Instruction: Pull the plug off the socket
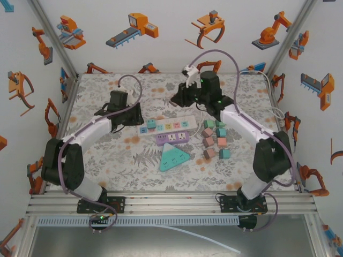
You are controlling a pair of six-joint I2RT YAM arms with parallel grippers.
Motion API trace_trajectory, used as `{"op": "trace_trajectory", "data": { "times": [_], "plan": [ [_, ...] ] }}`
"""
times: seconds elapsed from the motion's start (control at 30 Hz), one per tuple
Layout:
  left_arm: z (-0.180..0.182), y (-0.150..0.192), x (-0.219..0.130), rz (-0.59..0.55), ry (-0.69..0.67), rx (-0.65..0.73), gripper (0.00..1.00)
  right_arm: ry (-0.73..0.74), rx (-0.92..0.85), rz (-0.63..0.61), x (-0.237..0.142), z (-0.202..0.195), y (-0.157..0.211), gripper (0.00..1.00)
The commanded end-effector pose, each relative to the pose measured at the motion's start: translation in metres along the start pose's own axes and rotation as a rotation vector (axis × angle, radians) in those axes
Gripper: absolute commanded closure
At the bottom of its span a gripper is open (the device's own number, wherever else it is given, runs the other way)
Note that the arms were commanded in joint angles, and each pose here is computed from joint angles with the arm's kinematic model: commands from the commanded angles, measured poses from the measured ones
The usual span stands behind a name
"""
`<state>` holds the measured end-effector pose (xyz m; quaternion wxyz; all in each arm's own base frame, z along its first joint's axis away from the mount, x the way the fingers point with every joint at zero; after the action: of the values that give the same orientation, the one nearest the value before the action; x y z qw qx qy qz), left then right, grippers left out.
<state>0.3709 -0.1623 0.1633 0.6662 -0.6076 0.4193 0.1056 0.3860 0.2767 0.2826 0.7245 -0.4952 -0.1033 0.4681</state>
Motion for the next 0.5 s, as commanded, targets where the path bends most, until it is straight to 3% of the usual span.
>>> {"op": "trace_trajectory", "data": {
  "times": [0.0, 0.27, 0.47],
  "plan": [
    [-0.017, -0.016, -0.022, -0.098, 0.093, 0.092, 0.50, 0.113, 0.267, -0.097, -0.026, -0.010, 0.002, 0.92],
    [-0.081, -0.029, -0.082, -0.331, 0.359, 0.411, 0.47, 0.288, 0.561, -0.234, -0.101, -0.031, 0.052, 0.91],
    [-0.123, -0.016, -0.122, -0.366, 0.589, 0.594, 0.43, 0.412, 0.781, -0.344, -0.153, -0.053, 0.111, 0.91]
  ]
}}
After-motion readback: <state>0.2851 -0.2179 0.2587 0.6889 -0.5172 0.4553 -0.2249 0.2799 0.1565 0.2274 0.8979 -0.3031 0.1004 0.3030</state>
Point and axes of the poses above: each hand's point on the last joint's axis, 136 mm out from that joint toward the fingers, its own x axis out along the fingers, its own z axis along the line the jaws close on, y = z × x, the point moved 3 cm from there along -x, back along the fingers, and after that the axes turned 14 degrees about x, right-handed, at the moved point
